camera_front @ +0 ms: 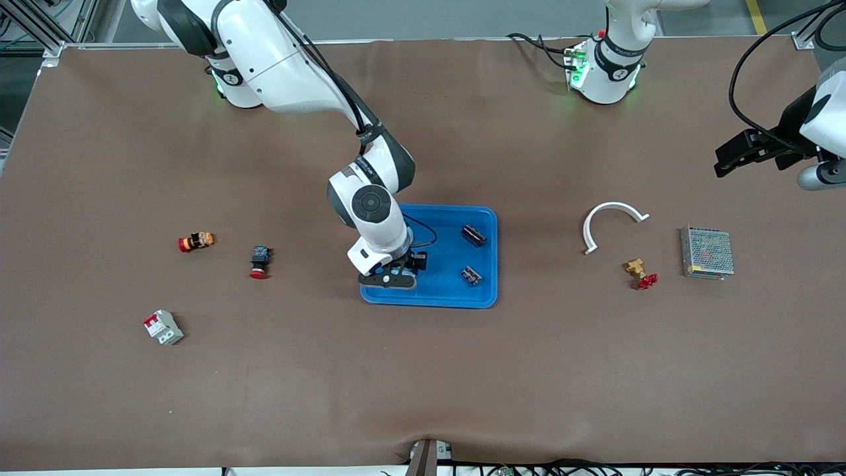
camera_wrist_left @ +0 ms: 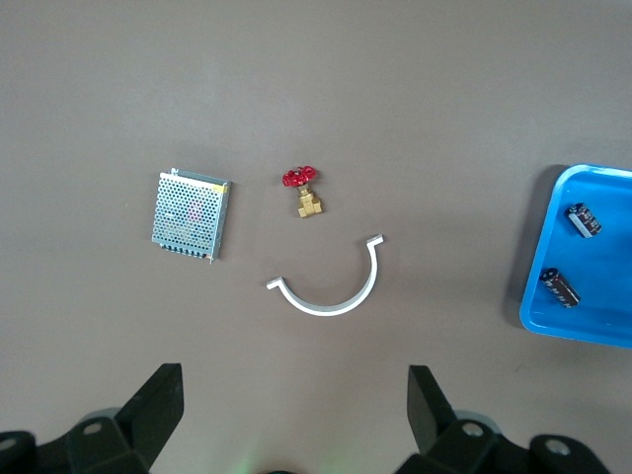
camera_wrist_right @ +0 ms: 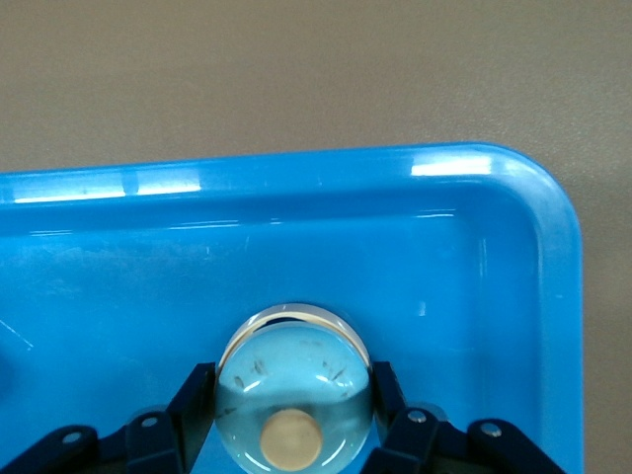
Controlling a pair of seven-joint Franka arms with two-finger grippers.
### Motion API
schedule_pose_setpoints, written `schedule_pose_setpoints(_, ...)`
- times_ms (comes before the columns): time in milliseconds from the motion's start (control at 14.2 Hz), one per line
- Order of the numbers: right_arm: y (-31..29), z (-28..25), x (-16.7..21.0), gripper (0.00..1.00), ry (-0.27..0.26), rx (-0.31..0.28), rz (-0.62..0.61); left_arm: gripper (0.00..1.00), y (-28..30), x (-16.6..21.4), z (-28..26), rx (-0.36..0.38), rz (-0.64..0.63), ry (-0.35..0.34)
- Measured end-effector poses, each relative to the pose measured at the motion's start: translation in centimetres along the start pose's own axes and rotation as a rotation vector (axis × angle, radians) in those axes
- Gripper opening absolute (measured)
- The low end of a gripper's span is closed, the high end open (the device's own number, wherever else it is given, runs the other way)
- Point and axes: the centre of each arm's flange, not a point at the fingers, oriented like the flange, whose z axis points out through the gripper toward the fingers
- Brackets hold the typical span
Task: Place electrolytic capacitor and blue bell in tray
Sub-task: 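Lower the bell into the tray and open the right gripper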
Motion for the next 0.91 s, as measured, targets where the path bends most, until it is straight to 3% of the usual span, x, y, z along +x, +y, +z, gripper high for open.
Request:
schedule_pose_setpoints(281,0.0,0.0,0.0,0.71,0.003,0.003,0.000,1.00,0.0,0.0,0.0,0.000,0.000,0.000)
schedule_pose_setpoints(492,0.0,-0.1,0.1,0.96,0.005,0.003,0.001,1.00,0.0,0.0,0.0,0.000,0.000,0.000)
schedule_pose_setpoints(562,0.0,-0.1,0.1,1.00,0.005,0.003,0.001,1.00,0.0,0.0,0.0,0.000,0.000,0.000)
schedule_pose_setpoints(913,-0.1,-3.6,0.6,1.00,-0.020,-0.018,0.000,1.00,0.0,0.0,0.0,0.000,0.000,-0.001)
